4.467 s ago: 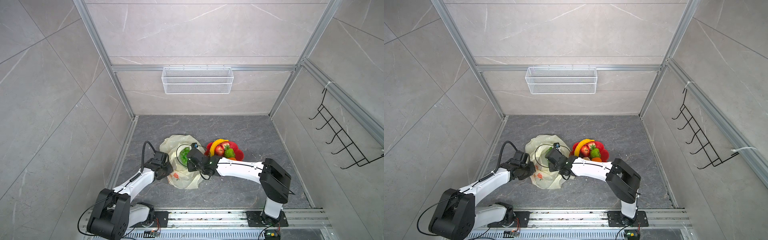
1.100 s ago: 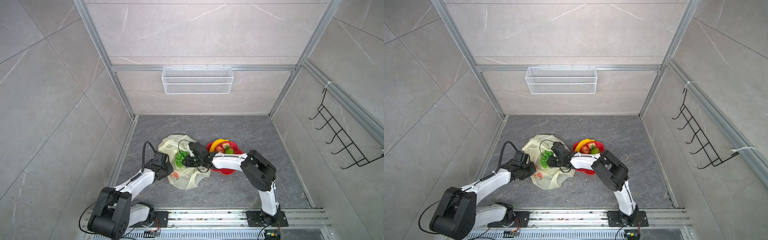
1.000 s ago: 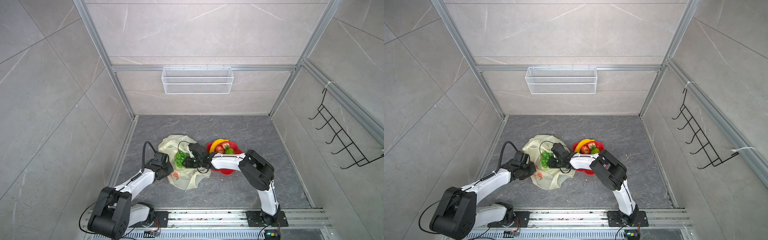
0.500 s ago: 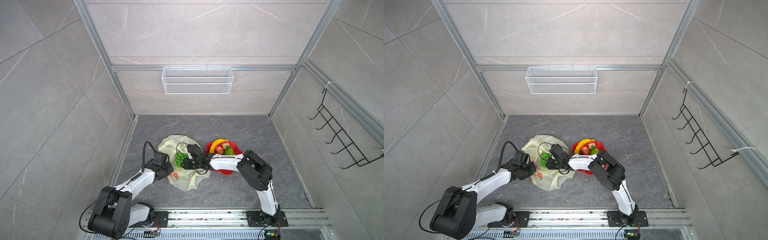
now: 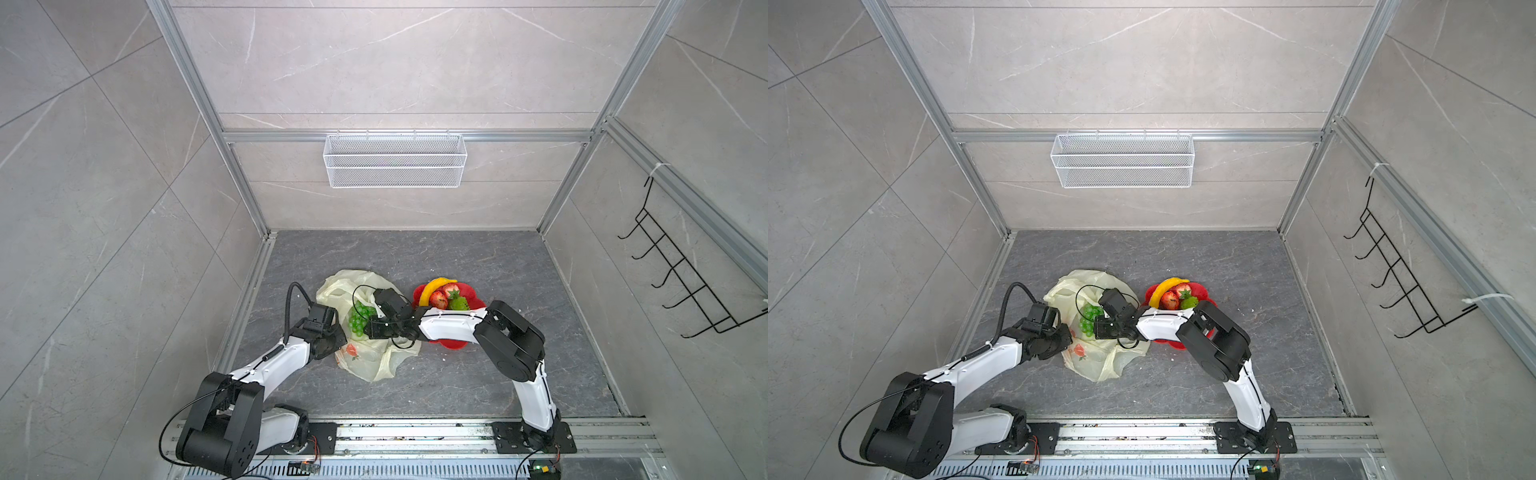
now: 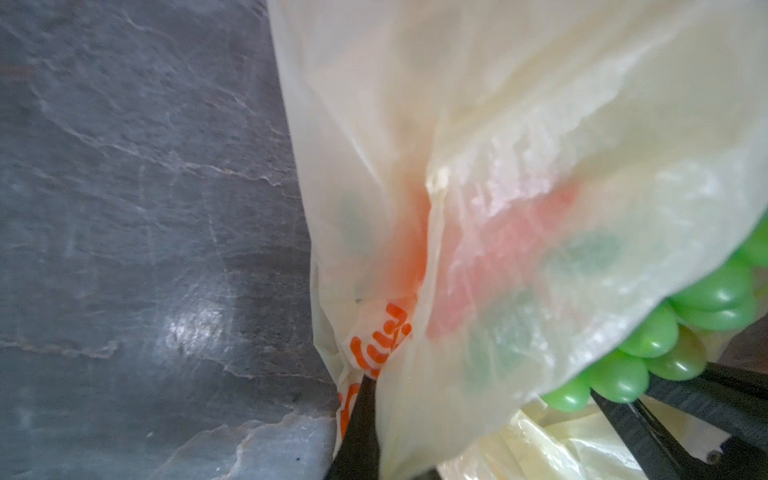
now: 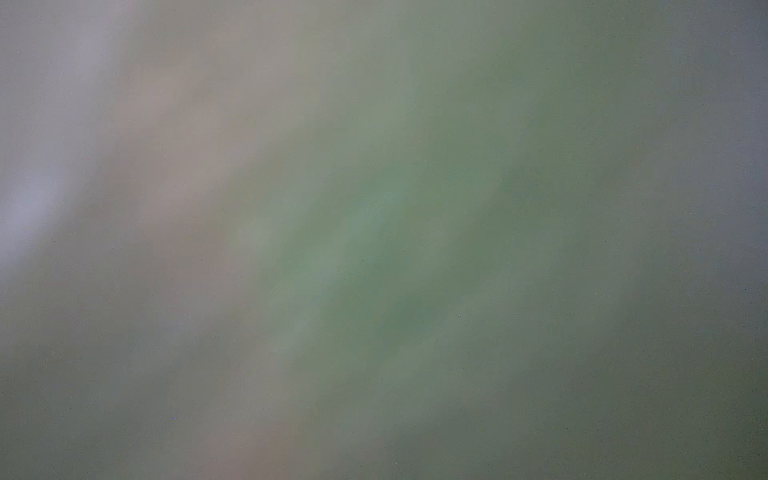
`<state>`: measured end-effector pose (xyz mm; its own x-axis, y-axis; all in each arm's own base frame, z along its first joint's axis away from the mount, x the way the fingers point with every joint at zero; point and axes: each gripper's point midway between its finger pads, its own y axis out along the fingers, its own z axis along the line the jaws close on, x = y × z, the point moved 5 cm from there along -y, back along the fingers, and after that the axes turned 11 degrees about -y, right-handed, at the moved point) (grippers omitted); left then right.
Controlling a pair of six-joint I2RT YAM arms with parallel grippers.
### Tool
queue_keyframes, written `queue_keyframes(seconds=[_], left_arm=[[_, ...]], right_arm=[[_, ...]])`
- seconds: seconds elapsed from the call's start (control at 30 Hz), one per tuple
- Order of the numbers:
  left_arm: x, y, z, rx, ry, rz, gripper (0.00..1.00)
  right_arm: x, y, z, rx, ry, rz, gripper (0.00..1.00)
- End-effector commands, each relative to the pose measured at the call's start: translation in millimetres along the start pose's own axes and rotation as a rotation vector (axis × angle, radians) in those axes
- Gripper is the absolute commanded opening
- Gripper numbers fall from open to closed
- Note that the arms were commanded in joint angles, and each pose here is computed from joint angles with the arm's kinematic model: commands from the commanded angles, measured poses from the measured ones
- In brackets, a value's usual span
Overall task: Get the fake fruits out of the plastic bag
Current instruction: 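Close the right gripper on the green grapes inside the bag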
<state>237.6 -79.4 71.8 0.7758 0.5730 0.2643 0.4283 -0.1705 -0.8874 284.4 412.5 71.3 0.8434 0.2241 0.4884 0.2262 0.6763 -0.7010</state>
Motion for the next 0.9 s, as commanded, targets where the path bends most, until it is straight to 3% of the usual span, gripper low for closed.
queue_keyframes(seconds=[0.0, 0.3, 0.87], left_arm=[[-0.6, 1.6, -0.2, 0.004, 0.007, 0.002, 0.02], [-0.5, 1.5, 0.0, 0.005, 0.006, 0.001, 0.02], [-0.1, 1.6, 0.0, 0.006, 0.007, -0.001, 0.02]], right_arm=[[17.4, -13.6, 15.4, 0.013, -0.035, -0.059, 0.09], [18.6, -33.1, 20.2, -0.042, -0.092, -0.093, 0.0], [18.6, -56.0, 21.6, -0.128, -0.122, -0.1, 0.0]])
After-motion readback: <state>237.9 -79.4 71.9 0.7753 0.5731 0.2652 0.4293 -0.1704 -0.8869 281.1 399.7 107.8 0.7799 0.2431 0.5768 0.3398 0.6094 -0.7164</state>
